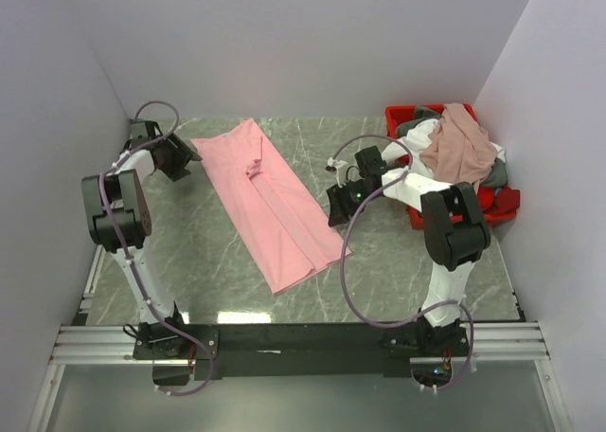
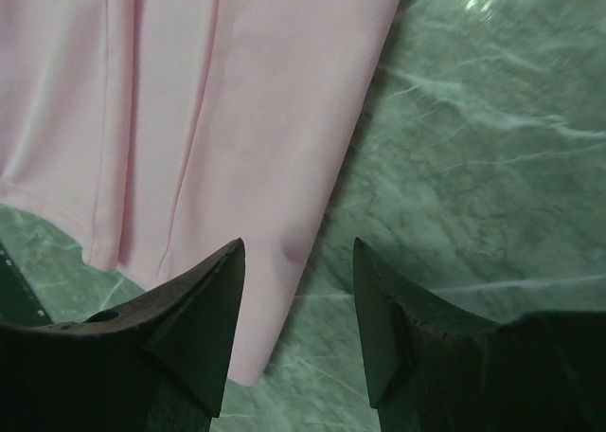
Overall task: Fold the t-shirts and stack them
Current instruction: Fold the tshirt
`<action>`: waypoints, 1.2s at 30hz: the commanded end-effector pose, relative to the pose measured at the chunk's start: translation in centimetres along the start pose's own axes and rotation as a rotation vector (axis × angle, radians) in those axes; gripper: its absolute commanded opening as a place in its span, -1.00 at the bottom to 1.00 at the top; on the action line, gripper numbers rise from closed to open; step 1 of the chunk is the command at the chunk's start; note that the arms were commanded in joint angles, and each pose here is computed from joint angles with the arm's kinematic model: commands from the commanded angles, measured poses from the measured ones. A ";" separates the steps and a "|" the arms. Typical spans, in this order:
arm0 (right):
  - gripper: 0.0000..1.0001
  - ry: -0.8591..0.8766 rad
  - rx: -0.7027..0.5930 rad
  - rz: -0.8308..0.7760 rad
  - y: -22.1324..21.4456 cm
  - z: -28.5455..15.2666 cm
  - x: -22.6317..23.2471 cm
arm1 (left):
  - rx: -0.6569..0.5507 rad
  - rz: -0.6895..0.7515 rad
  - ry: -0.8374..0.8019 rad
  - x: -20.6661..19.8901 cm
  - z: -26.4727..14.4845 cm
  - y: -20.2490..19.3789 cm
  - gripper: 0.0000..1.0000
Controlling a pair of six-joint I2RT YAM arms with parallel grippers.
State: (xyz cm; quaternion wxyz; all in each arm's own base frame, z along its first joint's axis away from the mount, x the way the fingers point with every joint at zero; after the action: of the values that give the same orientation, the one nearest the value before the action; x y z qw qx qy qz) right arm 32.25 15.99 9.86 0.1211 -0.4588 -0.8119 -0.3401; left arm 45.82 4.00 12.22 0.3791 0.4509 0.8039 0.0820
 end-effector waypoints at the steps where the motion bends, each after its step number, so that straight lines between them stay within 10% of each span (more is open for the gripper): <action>1: 0.13 0.026 0.036 0.080 0.7 0.3 0.5 | 0.000 0.068 0.030 -0.7 1.0 2.0 0.28; 28: -0.54 0.108 0.237 0.218 -2.0 2.1 0.2 | 0.042 0.005 0.075 0.8 8.5 5.8 -0.15; 36: -0.93 0.119 0.264 0.209 -3.1 1.2 0.7 | 0.042 -0.069 0.036 0.7 10.3 5.8 -0.92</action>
State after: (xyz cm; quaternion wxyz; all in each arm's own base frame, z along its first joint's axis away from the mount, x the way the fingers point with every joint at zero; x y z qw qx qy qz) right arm 30.32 16.37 7.50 0.2540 -0.5082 -0.7830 -0.2532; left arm 56.11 5.92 8.74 0.3645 0.4389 0.8181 0.0723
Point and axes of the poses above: each gripper's point midway between its finger pads, its own z axis out along the fingers, its own x axis along the line the jaws close on, y = z × x, the point moved 8 cm from there along -z, back along the fingers, and after that the axes turned 11 degrees about z, right-handed, at the moved point
